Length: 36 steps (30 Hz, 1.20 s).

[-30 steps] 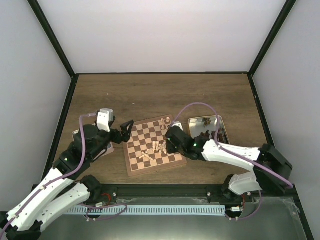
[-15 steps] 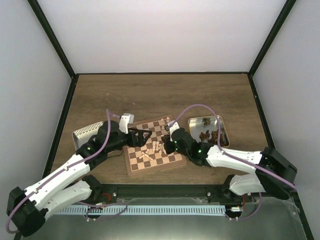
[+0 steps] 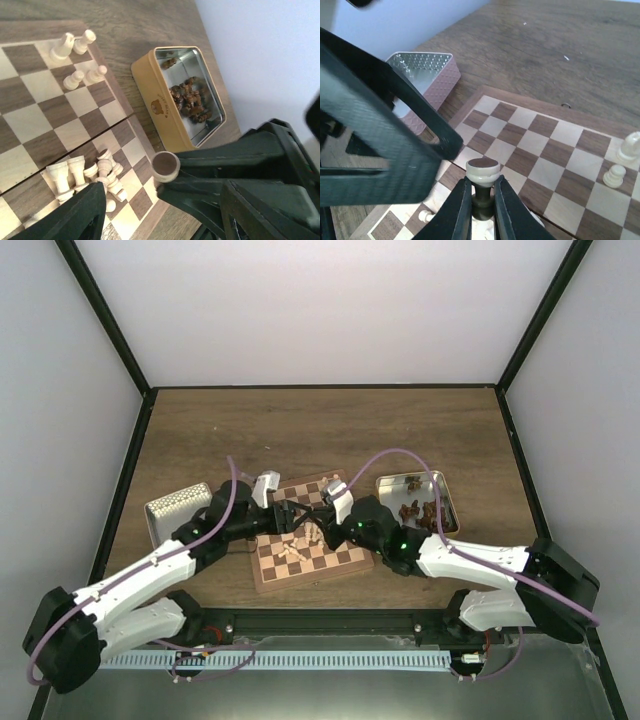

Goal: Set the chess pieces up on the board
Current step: Place the chess piece on the chessboard.

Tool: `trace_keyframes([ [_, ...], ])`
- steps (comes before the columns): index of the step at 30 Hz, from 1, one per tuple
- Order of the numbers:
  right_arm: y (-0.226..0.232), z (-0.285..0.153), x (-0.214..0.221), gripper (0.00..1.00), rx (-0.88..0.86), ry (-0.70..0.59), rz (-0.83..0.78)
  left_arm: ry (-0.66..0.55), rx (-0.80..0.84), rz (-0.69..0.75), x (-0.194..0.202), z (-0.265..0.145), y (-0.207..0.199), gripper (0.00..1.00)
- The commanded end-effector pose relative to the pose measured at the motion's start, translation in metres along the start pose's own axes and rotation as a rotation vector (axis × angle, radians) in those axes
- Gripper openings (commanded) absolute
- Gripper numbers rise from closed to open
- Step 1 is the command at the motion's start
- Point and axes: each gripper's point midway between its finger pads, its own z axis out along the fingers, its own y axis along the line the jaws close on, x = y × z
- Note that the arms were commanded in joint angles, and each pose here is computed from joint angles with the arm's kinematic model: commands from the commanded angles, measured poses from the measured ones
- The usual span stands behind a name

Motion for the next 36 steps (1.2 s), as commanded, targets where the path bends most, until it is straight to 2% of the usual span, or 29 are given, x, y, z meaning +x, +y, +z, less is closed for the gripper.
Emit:
trace_keyframes([
  [1, 0.014, -0.003, -0.017, 0.1, -0.063, -0.069, -0.063, -0.028, 0.02, -0.08, -0.01, 0.005, -0.005, 0.6],
  [8, 0.019, -0.004, -0.021, 0.1, -0.092, -0.084, -0.074, -0.058, 0.093, -0.182, -0.014, 0.011, -0.011, 0.42],
  [15, 0.017, -0.002, -0.026, 0.1, -0.076, -0.09, -0.061, -0.001, 0.091, -0.218, -0.001, 0.017, -0.004, 0.35],
  [22, 0.016, 0.0, -0.029, 0.13, -0.067, -0.092, -0.025, -0.005, 0.097, -0.227, 0.002, 0.015, -0.003, 0.09],
  [25, 0.022, -0.004, -0.032, 0.22, -0.101, -0.095, 0.009, -0.018, 0.117, -0.227, -0.002, 0.012, -0.008, 0.07],
  [28, 0.03, -0.018, -0.044, 0.41, -0.151, -0.142, 0.081, -0.055, 0.161, -0.225, -0.011, 0.005, -0.02, 0.07],
  [31, 0.03, -0.038, -0.063, 0.53, -0.169, -0.23, 0.223, -0.091, 0.217, -0.253, -0.022, -0.004, -0.036, 0.09],
  [36, 0.03, -0.061, -0.089, 0.58, -0.244, -0.329, 0.539, -0.117, 0.361, -0.354, -0.039, -0.019, -0.068, 0.09],
])
